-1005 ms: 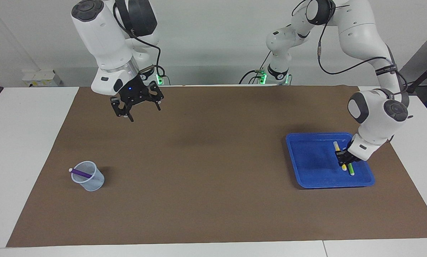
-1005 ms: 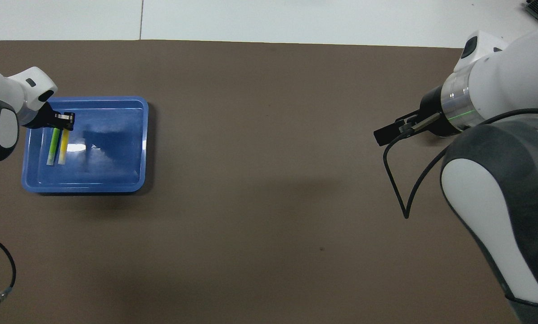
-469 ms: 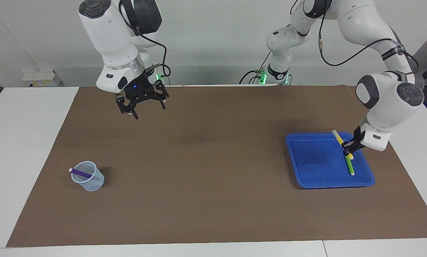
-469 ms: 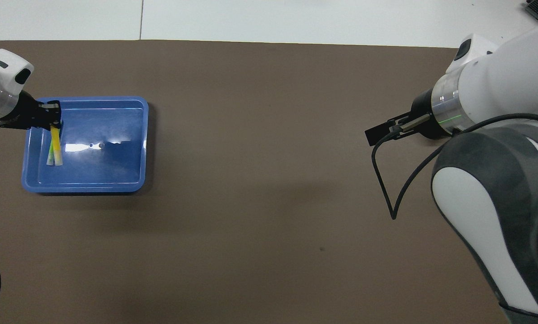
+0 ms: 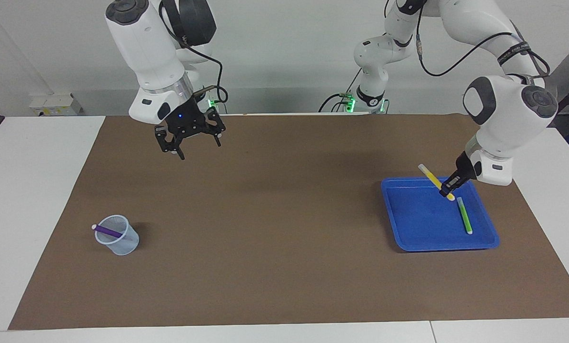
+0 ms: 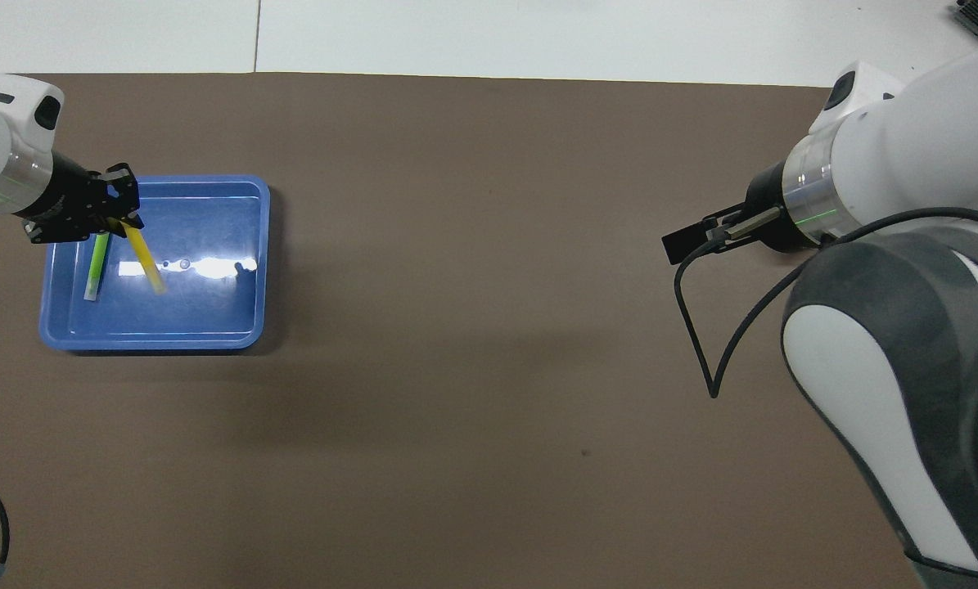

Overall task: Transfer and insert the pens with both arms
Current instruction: 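Lift the yellow pen with the left gripper while the right gripper withdraws, then bring the yellow pen toward the right gripper with the left gripper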

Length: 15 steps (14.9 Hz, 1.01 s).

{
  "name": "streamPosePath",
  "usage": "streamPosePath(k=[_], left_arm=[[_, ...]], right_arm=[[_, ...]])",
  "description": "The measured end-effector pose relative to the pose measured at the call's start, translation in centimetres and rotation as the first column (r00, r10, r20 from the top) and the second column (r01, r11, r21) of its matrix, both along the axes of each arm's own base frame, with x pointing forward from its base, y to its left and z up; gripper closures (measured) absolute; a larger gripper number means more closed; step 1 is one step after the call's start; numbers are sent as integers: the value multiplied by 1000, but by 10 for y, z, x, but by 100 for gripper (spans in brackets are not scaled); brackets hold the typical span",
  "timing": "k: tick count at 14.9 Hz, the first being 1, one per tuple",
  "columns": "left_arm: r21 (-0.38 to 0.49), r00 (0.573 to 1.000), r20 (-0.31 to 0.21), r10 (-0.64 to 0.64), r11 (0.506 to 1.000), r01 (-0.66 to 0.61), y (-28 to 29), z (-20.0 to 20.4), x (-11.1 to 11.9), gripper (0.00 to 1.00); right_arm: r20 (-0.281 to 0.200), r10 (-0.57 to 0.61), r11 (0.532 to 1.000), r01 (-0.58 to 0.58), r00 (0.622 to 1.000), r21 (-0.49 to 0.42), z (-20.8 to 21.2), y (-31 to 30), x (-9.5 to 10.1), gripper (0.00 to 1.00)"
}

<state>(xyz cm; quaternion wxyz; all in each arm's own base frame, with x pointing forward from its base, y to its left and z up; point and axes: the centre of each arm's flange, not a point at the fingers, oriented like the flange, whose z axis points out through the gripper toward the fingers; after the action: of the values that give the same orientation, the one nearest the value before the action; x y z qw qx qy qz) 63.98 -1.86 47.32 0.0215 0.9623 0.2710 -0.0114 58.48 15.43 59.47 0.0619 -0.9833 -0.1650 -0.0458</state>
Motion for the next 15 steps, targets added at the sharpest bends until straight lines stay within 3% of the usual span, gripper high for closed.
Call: streamPosePath(k=[4,6,11,13,15], left_arm=[[-24,983,-11,185,982,-185,-46,8,-5,83],[-44,958,-18,285,957,-285,-65,16,-9,83],[-86,827,-34,561,823,-562,-130,52,-31,83],[-98,777,-30,629,772,-628,-160,69,-45,83],[-112,724,-30,689,717,-688,-185,83,-58,83]], right_arm=[[17,7,1000,-7,1000,15,-1,7,0,1],[2,-3,998,3,1000,70,-1,10,0,3],[-4,0,995,0,1000,97,-3,4,1,3],[45,119,989,-122,992,85,-9,4,1,4],[123,294,952,-302,948,48,-21,4,-2,5]])
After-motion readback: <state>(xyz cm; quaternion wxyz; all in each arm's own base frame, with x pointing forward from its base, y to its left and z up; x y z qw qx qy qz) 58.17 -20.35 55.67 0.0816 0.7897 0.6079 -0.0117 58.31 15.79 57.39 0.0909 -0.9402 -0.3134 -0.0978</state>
